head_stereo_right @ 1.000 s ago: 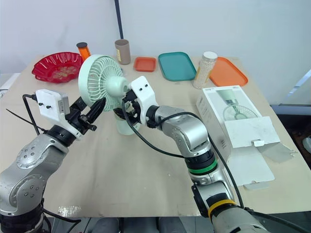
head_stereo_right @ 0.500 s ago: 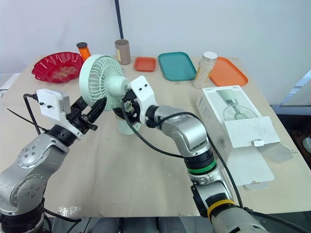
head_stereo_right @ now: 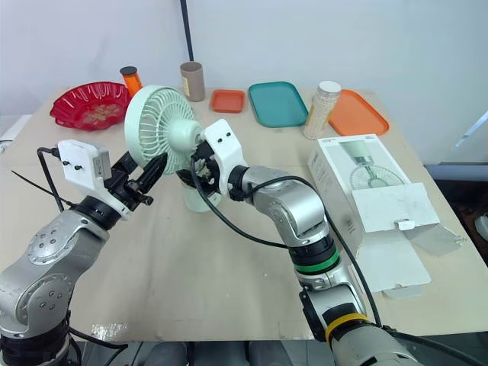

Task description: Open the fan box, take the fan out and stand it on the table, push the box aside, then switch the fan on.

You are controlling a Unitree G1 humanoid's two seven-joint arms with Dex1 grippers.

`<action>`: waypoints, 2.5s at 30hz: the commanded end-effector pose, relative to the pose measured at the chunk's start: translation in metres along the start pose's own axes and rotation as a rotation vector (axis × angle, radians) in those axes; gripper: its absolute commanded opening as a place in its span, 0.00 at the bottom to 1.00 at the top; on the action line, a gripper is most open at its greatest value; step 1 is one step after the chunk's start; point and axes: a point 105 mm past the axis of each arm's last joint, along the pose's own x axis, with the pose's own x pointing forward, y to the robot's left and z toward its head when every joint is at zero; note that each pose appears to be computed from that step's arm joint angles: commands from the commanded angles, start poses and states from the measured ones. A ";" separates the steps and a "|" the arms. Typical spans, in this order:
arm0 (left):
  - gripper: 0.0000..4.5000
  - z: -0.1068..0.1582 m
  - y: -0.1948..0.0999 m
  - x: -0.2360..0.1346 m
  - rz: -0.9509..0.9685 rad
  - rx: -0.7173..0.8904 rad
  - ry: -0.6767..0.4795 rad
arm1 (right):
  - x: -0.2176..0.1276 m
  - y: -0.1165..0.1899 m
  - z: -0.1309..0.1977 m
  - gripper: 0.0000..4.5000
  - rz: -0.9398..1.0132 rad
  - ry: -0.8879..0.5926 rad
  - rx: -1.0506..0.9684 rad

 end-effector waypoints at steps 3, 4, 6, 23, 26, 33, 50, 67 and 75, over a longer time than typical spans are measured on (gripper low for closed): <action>0.42 0.023 -0.008 -0.003 -0.022 0.030 -0.101 | -0.003 0.000 0.017 0.59 -0.004 -0.059 -0.034; 0.42 0.023 -0.009 -0.003 -0.021 0.029 -0.102 | -0.003 0.000 0.017 0.59 -0.005 -0.059 -0.035; 0.42 0.023 -0.009 -0.003 -0.022 0.028 -0.102 | -0.003 0.000 0.017 0.59 -0.005 -0.060 -0.035; 0.42 0.022 -0.010 -0.001 -0.023 0.022 -0.102 | -0.002 -0.001 0.017 0.14 -0.012 -0.058 -0.033; 0.42 0.023 -0.011 -0.001 -0.024 0.023 -0.103 | -0.002 0.000 0.017 0.14 -0.008 -0.060 -0.034; 0.42 0.022 -0.009 -0.003 -0.017 0.034 -0.097 | -0.002 0.000 0.017 0.14 -0.009 -0.057 -0.029; 0.99 0.025 -0.001 -0.016 -0.007 0.060 -0.093 | -0.003 -0.004 0.017 0.13 -0.018 -0.059 -0.014; 0.99 0.043 0.032 -0.073 -0.050 0.201 0.019 | -0.008 -0.012 0.021 0.13 -0.024 -0.097 -0.012; 0.99 0.022 0.054 -0.072 -0.076 0.259 0.089 | -0.029 0.009 0.019 0.13 0.099 -0.161 -0.040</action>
